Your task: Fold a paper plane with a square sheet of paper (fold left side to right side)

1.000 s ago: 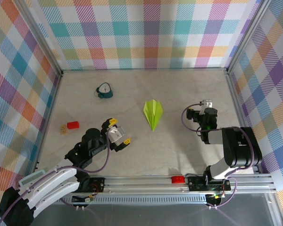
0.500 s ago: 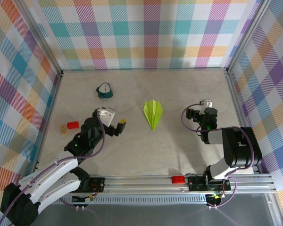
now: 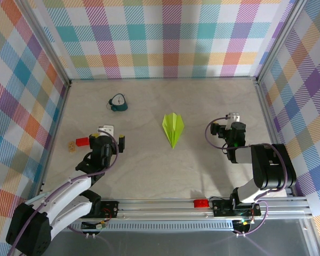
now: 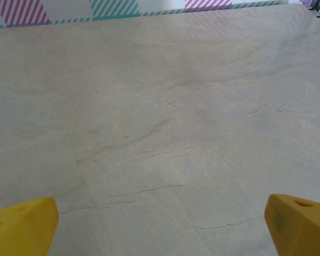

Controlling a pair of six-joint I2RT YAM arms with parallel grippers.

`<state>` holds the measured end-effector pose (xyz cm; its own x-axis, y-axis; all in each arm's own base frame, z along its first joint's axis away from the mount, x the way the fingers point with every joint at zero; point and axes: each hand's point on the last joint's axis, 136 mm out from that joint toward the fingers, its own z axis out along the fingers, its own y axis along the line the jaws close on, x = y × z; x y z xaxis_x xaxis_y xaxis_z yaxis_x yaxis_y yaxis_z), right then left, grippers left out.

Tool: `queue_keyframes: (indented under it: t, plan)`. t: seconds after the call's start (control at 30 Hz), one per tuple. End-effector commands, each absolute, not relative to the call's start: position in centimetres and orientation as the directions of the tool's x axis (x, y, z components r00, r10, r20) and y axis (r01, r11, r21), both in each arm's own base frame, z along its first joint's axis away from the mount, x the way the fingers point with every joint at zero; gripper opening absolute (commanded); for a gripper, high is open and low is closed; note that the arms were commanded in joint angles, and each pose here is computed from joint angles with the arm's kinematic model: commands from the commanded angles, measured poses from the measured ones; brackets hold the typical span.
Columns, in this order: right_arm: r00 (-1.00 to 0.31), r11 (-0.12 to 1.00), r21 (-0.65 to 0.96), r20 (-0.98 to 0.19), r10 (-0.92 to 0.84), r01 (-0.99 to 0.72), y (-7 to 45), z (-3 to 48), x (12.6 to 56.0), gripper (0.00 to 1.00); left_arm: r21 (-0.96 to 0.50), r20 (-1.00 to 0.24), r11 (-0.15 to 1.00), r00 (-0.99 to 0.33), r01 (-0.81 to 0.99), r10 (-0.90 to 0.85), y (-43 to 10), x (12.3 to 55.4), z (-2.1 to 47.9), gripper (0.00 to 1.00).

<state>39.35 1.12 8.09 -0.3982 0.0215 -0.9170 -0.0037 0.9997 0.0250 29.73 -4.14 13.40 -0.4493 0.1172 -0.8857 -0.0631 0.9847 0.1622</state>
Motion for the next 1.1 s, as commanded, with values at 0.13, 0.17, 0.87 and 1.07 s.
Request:
queue_keyframes:
  t: [0.13, 0.17, 0.87, 1.07]
  plan:
    - [-0.357, 1.0, 0.027, -0.934, 0.021, -0.013, 1.1, 9.2, 39.8, 0.99, 0.12, -0.925, 0.982, -0.376, -0.149, 0.056, -1.5, 31.0, 12.7, 1.0]
    - [-0.358, 1.0, 0.027, -0.934, 0.021, -0.013, 1.1, 9.2, 39.8, 0.99, 0.101, -0.931, 0.984, -0.363, -0.145, 0.042, -1.5, 31.3, 12.5, 1.0]
    - [-0.359, 1.0, 0.027, -0.933, 0.021, -0.013, 1.1, 9.2, 39.8, 0.99, 0.09, -0.987, 0.996, -0.129, 0.03, 0.093, -4.5, 35.0, 11.3, 1.0]
    - [-0.358, 1.0, 0.026, -0.934, 0.02, -0.014, 1.1, 9.2, 39.8, 0.99, 0.091, -0.981, 0.996, -0.17, 0.022, 0.094, -4.3, 36.0, 9.9, 1.0]
